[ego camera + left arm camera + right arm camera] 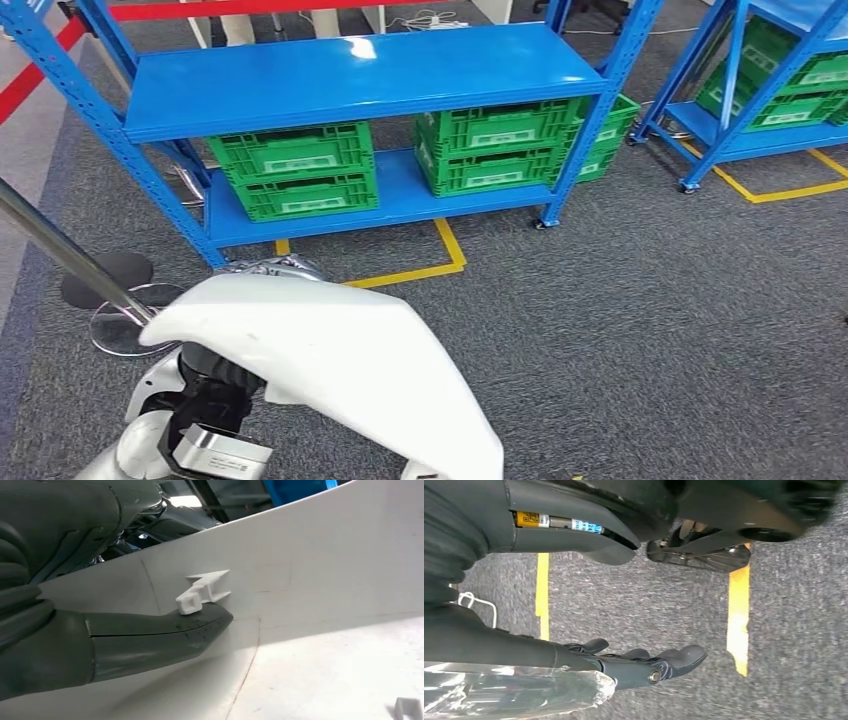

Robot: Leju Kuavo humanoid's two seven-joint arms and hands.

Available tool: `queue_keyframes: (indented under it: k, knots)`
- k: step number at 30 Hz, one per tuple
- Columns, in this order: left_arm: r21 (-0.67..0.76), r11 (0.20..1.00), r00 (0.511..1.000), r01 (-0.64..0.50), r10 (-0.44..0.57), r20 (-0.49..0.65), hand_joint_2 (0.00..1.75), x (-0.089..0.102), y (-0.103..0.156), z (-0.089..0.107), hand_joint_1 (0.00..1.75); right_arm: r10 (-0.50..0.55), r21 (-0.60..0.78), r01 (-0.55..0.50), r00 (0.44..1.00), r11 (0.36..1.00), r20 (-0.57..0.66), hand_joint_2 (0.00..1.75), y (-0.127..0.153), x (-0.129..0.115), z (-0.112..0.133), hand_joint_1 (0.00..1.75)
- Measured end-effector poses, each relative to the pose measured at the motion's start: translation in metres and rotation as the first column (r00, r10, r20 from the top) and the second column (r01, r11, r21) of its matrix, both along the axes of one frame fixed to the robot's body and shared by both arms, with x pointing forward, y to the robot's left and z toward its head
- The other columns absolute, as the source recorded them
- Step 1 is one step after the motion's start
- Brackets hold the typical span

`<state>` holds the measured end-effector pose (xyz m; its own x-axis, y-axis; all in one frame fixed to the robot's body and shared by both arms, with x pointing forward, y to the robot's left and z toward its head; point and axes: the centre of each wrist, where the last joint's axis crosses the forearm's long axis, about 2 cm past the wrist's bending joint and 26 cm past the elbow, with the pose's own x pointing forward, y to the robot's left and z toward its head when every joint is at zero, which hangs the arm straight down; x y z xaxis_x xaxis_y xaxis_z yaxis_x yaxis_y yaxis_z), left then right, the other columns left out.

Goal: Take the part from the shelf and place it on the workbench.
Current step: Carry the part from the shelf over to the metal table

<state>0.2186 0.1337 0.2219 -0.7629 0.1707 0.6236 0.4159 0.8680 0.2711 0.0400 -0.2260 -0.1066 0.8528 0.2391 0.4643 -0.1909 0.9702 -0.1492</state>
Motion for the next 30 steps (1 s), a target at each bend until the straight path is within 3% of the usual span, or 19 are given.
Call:
queue_keyframes:
  k: [18, 30]
  knots:
    - [0.046, 0.995, 0.995, -0.083, 0.085, -0.043, 1.75, 0.003, 0.033, -0.019, 1.75, -0.018, 0.004, 0.018, 1.000, 1.000, -0.002, 1.75, -0.002, -0.008, -0.001, 0.00]
    - [0.054, 0.994, 0.993, -0.097, 0.101, -0.063, 1.75, 0.001, 0.041, -0.024, 1.75, -0.033, 0.009, 0.033, 0.999, 0.999, -0.001, 1.75, -0.002, -0.009, -0.001, 0.00]
